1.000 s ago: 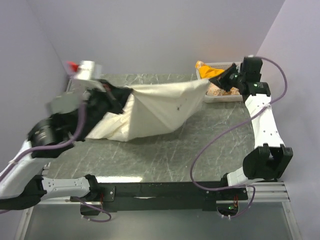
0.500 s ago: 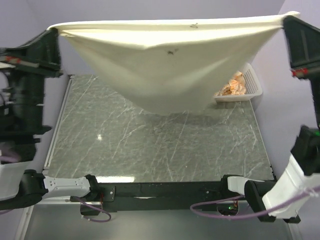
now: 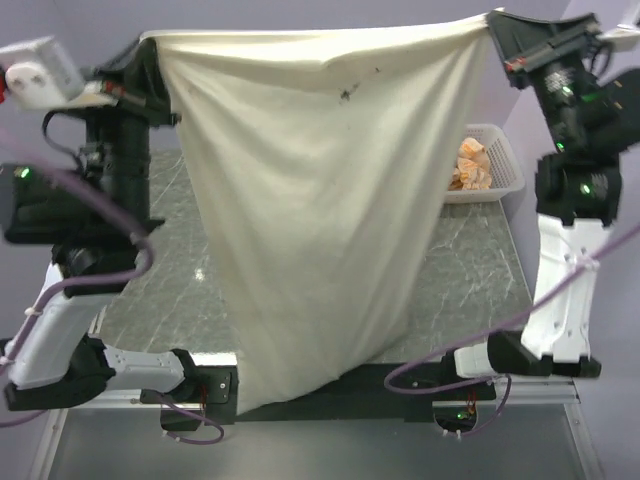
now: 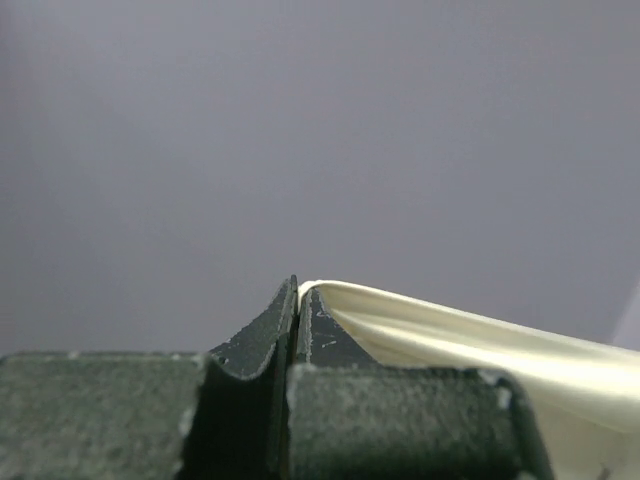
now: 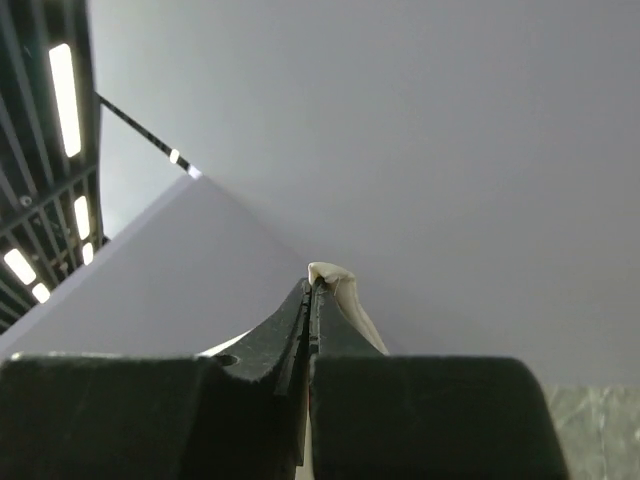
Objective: Put the pillow into the pillowcase
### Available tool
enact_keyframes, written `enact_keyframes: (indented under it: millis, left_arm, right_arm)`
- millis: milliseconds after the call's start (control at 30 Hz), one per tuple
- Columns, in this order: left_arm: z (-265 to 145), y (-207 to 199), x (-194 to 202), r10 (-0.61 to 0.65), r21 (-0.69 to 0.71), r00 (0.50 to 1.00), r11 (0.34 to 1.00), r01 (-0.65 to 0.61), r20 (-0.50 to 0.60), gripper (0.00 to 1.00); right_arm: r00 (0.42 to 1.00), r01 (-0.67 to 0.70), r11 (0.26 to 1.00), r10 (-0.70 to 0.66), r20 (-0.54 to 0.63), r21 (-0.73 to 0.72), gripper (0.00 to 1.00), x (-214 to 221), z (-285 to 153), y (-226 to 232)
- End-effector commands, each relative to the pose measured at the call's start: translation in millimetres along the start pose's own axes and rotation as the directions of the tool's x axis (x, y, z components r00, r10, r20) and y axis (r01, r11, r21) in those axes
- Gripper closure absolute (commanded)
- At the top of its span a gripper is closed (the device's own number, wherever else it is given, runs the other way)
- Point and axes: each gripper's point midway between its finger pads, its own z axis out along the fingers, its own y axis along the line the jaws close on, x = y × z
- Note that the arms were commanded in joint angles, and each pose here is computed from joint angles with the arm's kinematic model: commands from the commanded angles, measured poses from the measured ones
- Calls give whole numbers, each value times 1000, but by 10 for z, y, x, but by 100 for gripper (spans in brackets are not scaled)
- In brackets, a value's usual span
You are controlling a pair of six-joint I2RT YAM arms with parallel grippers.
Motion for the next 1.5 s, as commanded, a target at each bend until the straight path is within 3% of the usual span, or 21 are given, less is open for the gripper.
enact_keyframes:
  millis: [0,33,67,133,167,200,300,467,567,767,833,867,933,967,1067,1167,1200,1233,1267,1367,1467]
  left_arm:
    - [502,174,-104,-63,-13,993,998,64,100,99]
    - [742,-13,180,-77,103,995,992,70,59,99]
    - [969,370,196,-40,47,996,998,36,81,99]
    - [1212,374,231,-174,158,983,974,163,61,99]
    - [1303,674,129,-172,129,979,979,158,106,99]
    - [1325,702,35,-292,169,950,947,272,107,99]
    - [1391,903,-170,-363,241,924,914,327,123,99]
    - [1141,1154,-713,-375,267,899,911,313,226,99]
    - [963,1202,-764,-409,264,889,898,352,204,99]
    - [673,1284,-457,-441,182,890,890,418,115,99]
    - [481,1315,-300,-445,110,891,893,436,87,99]
    - [407,1373,-237,-450,64,889,893,446,85,99]
    - [127,1458,-53,-439,-61,896,895,442,63,99]
    - [30,1489,-17,-431,-98,900,895,436,69,99]
    - [-386,1540,252,-402,-212,916,893,396,18,99]
    - [-845,1815,834,-448,-382,893,834,398,-48,99]
    - [-1013,2067,1339,-518,-475,850,774,418,-96,99]
    - [-1187,2064,1487,-538,-488,836,761,427,-107,99]
    - [-1451,2310,2059,-616,-597,773,681,424,-153,99]
    - [-2050,2583,2962,-716,-719,668,571,396,-202,99]
    - [-2504,2872,3606,-775,-816,608,457,353,-171,99]
  right_arm:
    - [995,26,999,-21,102,-44,100,-126,356,-48]
    - [992,47,997,-38,122,-66,100,-182,398,29]
    - [996,28,998,-23,88,-58,100,-26,593,-127]
    - [994,37,993,-25,108,-113,100,-66,675,50]
    - [994,30,994,-19,106,-105,100,-24,800,-63]
    - [993,31,992,-17,116,-120,100,-45,819,-18]
    - [984,62,987,-36,173,-148,100,-207,764,119]
    - [978,77,986,-46,202,-150,100,-360,578,190]
    - [981,82,990,-60,185,-116,100,-390,456,170]
    - [991,55,998,-51,124,-30,100,-88,-96,2]
    - [997,31,997,-36,69,67,100,194,-282,-399]
    - [995,36,998,-41,86,50,100,188,-558,-230]
    - [1000,12,989,-14,14,150,100,501,-789,-601]
    - [1000,26,990,-27,3,142,100,539,-1004,-492]
    - [997,59,972,-44,-70,229,100,848,-1463,-742]
    - [985,94,942,-40,-169,323,100,1194,-1741,-1155]
    - [977,98,937,-27,-210,335,100,1321,-1793,-1264]
    - [965,88,923,14,-261,374,100,1555,-1867,-1539]
    - [951,88,917,39,-306,389,100,1709,-1909,-1676]
    - [907,119,852,116,-405,510,100,2203,-2150,-2343]
    - [882,127,773,199,-427,621,100,2581,-2344,-2975]
